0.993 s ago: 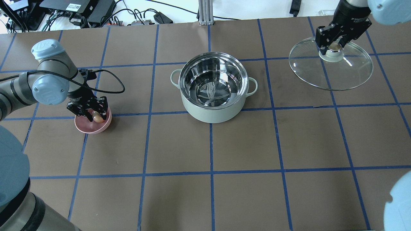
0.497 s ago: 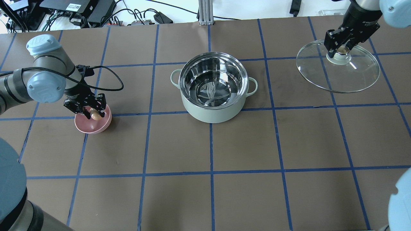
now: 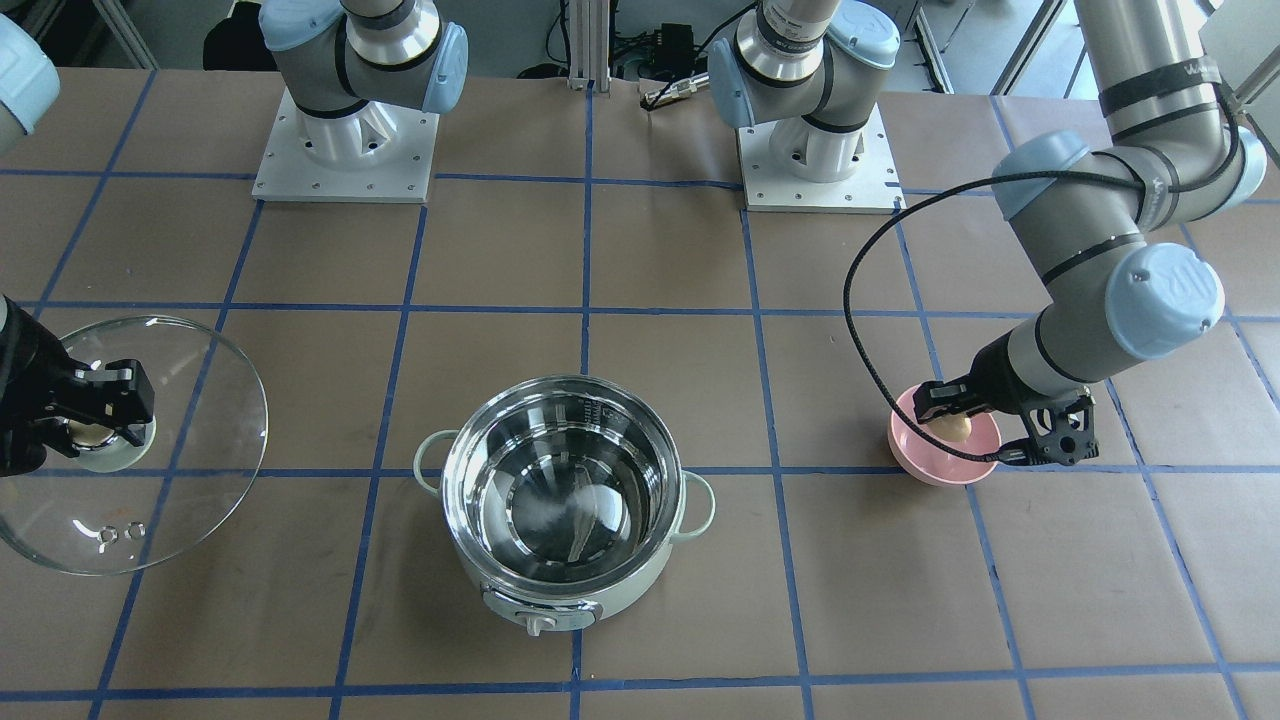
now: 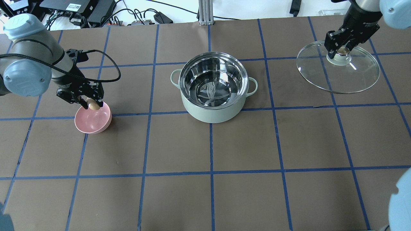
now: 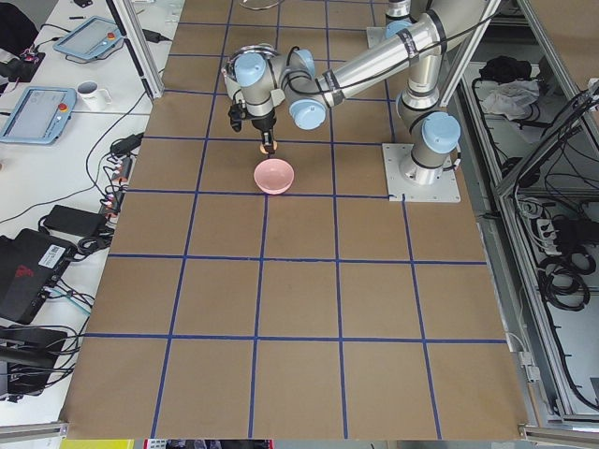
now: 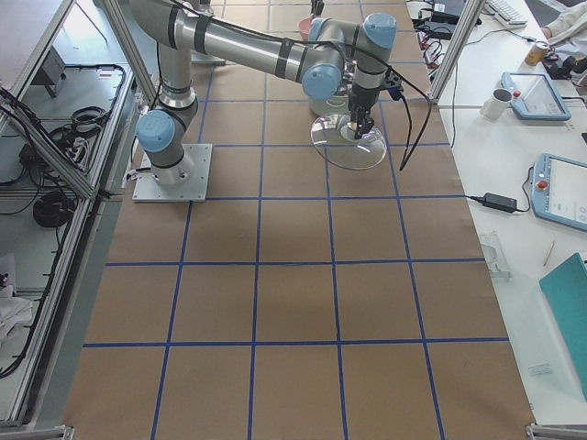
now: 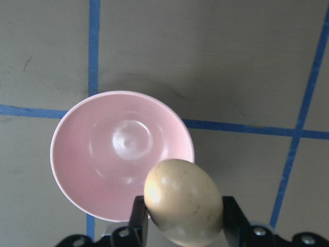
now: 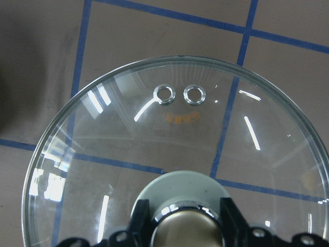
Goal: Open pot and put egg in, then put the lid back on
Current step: 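Carry the egg with the left gripper over the open pot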
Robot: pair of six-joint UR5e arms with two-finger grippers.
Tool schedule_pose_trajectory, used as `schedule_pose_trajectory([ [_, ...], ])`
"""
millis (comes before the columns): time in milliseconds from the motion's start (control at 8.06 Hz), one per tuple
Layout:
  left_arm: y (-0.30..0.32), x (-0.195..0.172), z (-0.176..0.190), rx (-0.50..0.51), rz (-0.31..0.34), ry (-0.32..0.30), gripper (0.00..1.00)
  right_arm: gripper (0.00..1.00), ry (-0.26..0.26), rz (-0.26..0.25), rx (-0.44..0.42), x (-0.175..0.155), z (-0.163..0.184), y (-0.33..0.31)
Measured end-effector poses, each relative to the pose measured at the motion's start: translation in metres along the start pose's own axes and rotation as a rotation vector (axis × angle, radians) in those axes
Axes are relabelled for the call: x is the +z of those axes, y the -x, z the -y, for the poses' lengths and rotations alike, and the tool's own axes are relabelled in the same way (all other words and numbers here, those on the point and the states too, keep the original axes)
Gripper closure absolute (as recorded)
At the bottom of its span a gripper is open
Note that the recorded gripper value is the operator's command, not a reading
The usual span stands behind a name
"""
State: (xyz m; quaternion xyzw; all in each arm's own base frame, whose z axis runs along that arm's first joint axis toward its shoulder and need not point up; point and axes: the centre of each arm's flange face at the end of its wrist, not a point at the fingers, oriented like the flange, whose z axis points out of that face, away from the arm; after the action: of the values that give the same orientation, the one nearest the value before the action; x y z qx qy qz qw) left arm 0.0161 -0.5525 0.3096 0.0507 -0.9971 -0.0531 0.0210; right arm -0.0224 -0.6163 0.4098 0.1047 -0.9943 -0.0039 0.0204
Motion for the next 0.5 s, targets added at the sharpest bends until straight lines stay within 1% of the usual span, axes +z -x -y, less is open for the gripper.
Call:
schedule_pose_trajectory([
  [124, -0.039, -0.023, -0.008, 0.038, -0.007, -0.054, 0.66, 1.0, 0.0, 0.0, -0.001, 0.0, 0.0, -0.001],
  [248, -0.087, -0.044, -0.014, 0.047, -0.025, -0.104, 0.65, 1.0, 0.001, 0.0, -0.002, 0.0, -0.001, -0.002],
  [372, -0.132, -0.06, -0.016, 0.043, -0.061, -0.155, 0.64, 1.0, 0.001, 0.0, -0.002, 0.0, -0.001, -0.002],
  [497, -0.17, -0.071, -0.016, 0.024, -0.127, -0.205, 0.63, 1.0, 0.001, 0.001, -0.002, 0.0, -0.001, -0.003],
])
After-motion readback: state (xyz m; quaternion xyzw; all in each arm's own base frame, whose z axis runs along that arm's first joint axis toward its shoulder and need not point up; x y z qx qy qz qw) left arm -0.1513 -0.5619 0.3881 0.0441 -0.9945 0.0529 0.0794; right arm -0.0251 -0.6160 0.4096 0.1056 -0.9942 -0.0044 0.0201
